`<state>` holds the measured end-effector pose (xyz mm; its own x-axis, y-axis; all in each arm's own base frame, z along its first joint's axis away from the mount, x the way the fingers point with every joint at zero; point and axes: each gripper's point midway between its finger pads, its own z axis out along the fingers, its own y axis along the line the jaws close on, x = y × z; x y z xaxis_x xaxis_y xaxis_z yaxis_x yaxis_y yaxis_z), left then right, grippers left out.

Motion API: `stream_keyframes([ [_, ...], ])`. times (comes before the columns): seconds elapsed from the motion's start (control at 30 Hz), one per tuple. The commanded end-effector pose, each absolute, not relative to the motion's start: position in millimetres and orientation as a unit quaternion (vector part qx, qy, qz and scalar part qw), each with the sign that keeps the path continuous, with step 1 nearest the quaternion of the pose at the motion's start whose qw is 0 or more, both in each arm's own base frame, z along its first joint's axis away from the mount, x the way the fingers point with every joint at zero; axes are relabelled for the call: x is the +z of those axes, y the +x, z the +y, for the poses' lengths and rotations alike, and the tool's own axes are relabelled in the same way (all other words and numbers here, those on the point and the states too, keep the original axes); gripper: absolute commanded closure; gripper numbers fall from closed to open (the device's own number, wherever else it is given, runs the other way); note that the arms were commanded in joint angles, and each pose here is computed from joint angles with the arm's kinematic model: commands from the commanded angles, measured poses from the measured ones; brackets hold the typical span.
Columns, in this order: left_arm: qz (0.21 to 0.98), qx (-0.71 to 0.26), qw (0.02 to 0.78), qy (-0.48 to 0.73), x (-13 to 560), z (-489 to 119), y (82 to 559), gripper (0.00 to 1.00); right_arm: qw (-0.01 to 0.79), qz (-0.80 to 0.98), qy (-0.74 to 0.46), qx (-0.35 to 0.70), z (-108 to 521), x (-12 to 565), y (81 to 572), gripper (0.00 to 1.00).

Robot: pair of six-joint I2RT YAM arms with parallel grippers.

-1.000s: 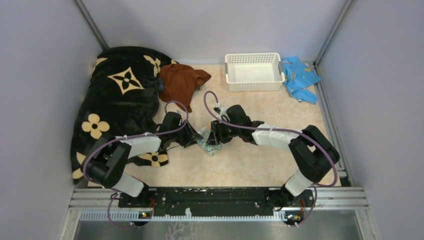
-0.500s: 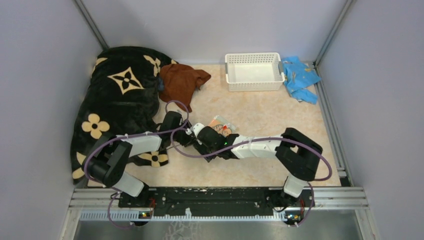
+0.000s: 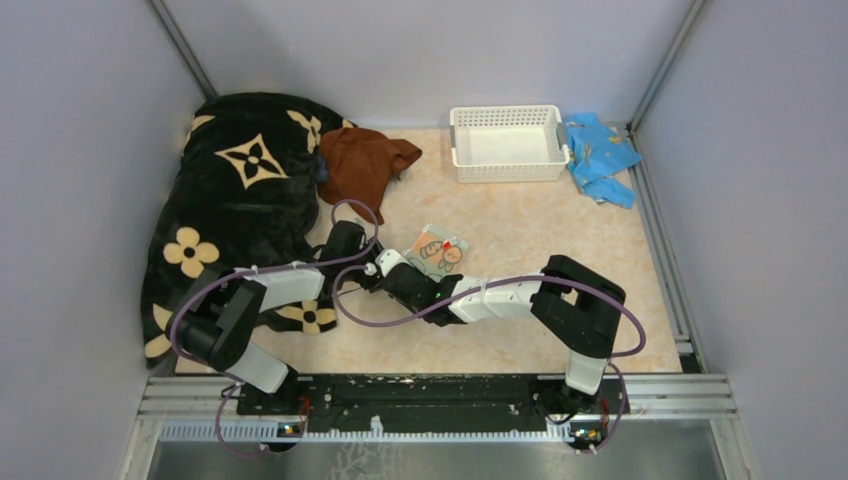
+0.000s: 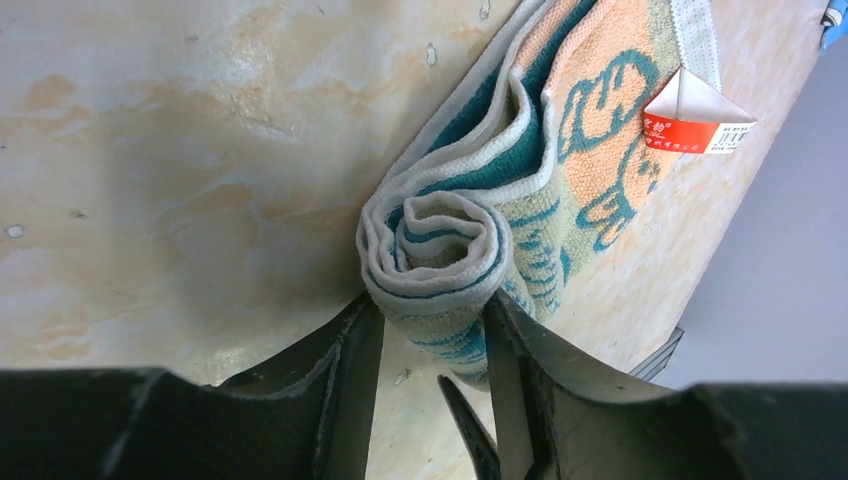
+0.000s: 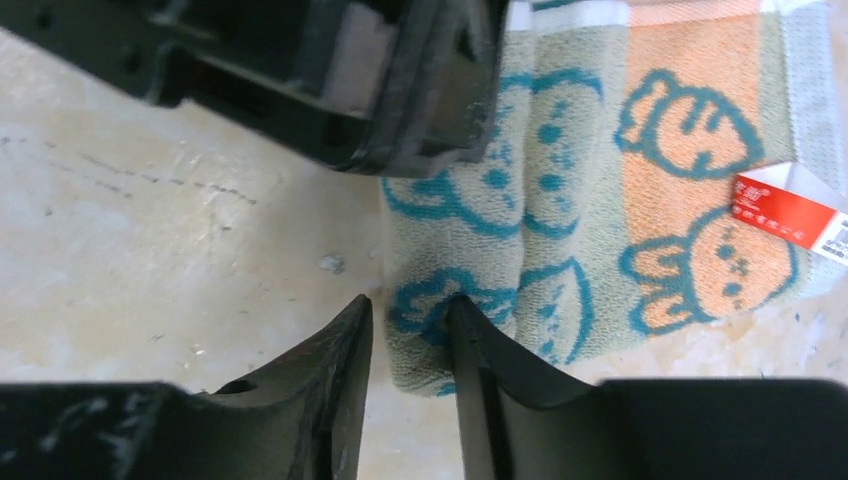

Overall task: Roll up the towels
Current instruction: Roll the towel at the center of the board.

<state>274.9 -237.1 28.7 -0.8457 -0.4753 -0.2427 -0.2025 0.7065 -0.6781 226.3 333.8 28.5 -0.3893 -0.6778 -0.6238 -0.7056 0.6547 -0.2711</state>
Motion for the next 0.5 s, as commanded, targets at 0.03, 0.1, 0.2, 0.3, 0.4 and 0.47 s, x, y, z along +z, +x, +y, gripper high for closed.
stream_keyframes([
  [0.03,0.921,-0.29,0.182,-0.184,4,-226,262,0.51,0.345,0.839,-0.418,-0.042,306,10,232,0.81],
  [0.1,0.922,-0.289,0.183,-0.183,4,-226,262,0.51,0.346,0.837,-0.421,-0.042,308,10,233,0.9],
  [0.2,0.924,-0.283,0.183,-0.182,3,-224,262,0.51,0.347,0.834,-0.426,-0.041,309,12,233,0.85],
  [0.3,0.927,-0.275,0.183,-0.18,-1,-222,262,0.51,0.358,0.827,-0.432,-0.033,311,24,232,0.72],
  [0.4,0.929,-0.268,0.181,-0.179,-4,-221,262,0.51,0.372,0.818,-0.438,-0.016,317,42,229,0.67],
  [0.47,0.93,-0.266,0.178,-0.179,-6,-221,261,0.51,0.381,0.814,-0.438,-0.005,320,52,228,0.65],
])
